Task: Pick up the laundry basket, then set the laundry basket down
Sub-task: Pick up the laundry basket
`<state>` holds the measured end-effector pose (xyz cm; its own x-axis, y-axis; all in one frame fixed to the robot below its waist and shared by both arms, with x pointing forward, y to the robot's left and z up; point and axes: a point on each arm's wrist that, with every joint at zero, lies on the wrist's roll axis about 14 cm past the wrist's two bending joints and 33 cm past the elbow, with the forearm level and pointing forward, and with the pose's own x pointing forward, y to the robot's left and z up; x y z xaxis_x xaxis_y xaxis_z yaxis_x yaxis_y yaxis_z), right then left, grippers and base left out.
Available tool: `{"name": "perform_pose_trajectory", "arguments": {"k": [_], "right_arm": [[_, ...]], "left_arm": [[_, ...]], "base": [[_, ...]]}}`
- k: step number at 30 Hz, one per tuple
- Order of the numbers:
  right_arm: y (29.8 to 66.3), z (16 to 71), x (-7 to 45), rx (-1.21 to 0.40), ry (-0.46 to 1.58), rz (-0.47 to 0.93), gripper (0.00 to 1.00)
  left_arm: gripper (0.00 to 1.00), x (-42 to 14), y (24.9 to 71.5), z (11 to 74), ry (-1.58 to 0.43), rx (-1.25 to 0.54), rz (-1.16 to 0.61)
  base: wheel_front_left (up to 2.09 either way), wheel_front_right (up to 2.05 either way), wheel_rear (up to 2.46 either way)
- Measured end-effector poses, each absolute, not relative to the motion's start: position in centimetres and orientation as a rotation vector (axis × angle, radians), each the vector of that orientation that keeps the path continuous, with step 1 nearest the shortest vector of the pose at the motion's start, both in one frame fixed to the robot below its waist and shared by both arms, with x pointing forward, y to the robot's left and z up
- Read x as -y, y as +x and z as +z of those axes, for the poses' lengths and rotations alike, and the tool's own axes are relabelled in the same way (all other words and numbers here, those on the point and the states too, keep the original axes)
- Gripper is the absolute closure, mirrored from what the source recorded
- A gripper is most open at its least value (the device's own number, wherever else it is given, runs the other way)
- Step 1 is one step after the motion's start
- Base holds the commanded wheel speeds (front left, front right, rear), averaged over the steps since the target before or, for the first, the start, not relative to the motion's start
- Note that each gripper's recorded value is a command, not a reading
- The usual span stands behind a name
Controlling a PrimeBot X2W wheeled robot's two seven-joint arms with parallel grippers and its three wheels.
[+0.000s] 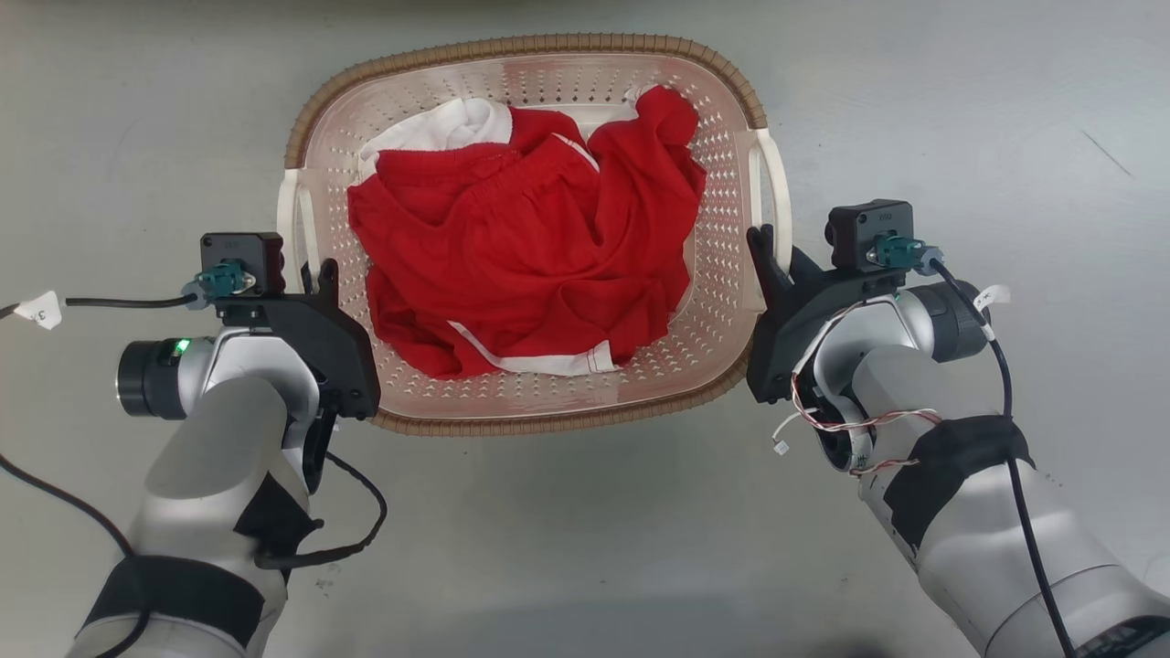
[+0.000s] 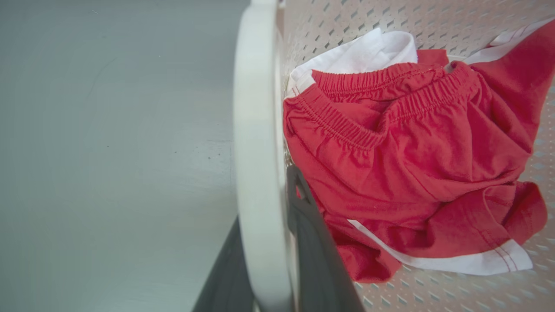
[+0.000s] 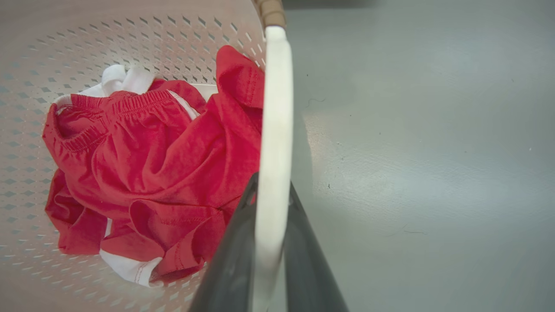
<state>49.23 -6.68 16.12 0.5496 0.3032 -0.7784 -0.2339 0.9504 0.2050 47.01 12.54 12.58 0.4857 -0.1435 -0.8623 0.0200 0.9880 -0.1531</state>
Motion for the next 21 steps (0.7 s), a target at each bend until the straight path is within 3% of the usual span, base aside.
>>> {"name": "perform_pose_trajectory", "arguments": {"k": [21], "right_arm": [[48.7, 17.6, 7.5, -0.943, 0.061, 0.287, 1.00]], "left_arm": [[1.00, -11.8, 47.0, 14.9, -0.152, -1.035, -0.101]], "base": [[0.00, 0.00, 0.00]]}}
